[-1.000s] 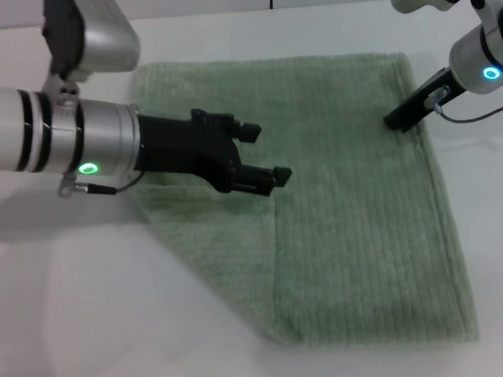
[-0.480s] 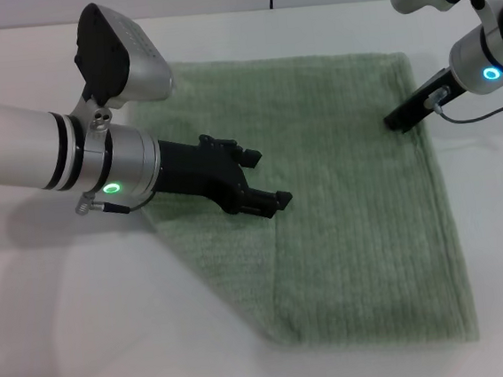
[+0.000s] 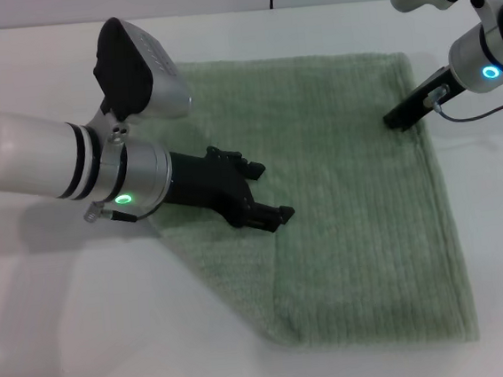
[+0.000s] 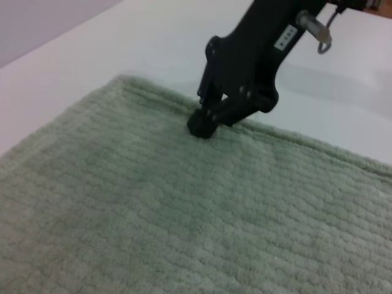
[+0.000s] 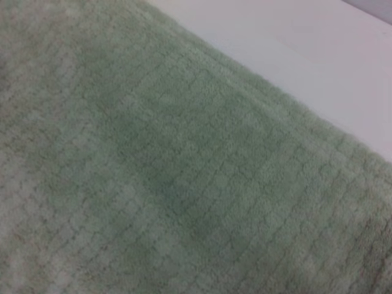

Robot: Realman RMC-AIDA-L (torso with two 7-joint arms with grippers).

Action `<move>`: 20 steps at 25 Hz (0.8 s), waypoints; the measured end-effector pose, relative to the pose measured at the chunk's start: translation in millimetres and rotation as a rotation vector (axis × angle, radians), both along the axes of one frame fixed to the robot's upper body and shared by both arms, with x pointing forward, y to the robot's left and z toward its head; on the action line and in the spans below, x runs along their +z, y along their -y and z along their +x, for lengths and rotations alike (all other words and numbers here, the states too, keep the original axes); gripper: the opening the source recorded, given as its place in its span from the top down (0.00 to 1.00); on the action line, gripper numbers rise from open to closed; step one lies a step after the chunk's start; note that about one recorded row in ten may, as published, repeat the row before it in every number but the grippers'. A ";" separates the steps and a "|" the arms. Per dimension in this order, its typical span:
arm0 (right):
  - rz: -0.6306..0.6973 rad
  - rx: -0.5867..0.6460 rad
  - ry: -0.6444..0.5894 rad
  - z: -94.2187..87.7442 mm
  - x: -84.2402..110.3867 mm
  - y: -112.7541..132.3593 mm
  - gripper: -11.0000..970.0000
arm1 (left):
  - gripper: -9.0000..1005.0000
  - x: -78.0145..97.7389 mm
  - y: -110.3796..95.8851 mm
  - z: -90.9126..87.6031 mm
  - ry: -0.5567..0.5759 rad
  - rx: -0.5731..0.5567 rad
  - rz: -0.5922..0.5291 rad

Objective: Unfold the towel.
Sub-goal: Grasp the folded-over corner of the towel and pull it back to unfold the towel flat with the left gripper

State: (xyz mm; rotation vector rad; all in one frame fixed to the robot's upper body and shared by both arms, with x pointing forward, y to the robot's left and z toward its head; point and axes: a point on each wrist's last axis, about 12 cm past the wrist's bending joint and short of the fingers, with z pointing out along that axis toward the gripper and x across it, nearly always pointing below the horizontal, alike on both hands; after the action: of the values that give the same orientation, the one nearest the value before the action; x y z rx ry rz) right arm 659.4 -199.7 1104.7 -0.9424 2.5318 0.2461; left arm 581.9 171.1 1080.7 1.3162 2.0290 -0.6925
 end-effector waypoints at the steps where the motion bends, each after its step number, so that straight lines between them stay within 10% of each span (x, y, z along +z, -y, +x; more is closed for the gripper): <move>1: 0.000 0.000 0.000 0.0 0.0 0.0 0.97 | 0.17 -0.5 0.9 -0.3 0.001 -0.003 0.003; 17: 0.000 -0.001 -0.002 -0.6 -0.8 0.8 0.97 | 0.17 -5.0 5.4 -0.5 0.018 -0.023 0.046; 20: -0.001 -0.001 -0.002 -0.7 -1.0 1.0 0.97 | 0.33 -4.2 5.9 0.1 0.020 -0.028 0.049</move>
State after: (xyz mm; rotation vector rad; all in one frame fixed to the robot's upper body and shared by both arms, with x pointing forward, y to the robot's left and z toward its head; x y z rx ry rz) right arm 658.7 -200.7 1103.7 -0.9420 2.5341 0.2461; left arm 582.0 165.2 1076.5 1.3766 2.0266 -0.6430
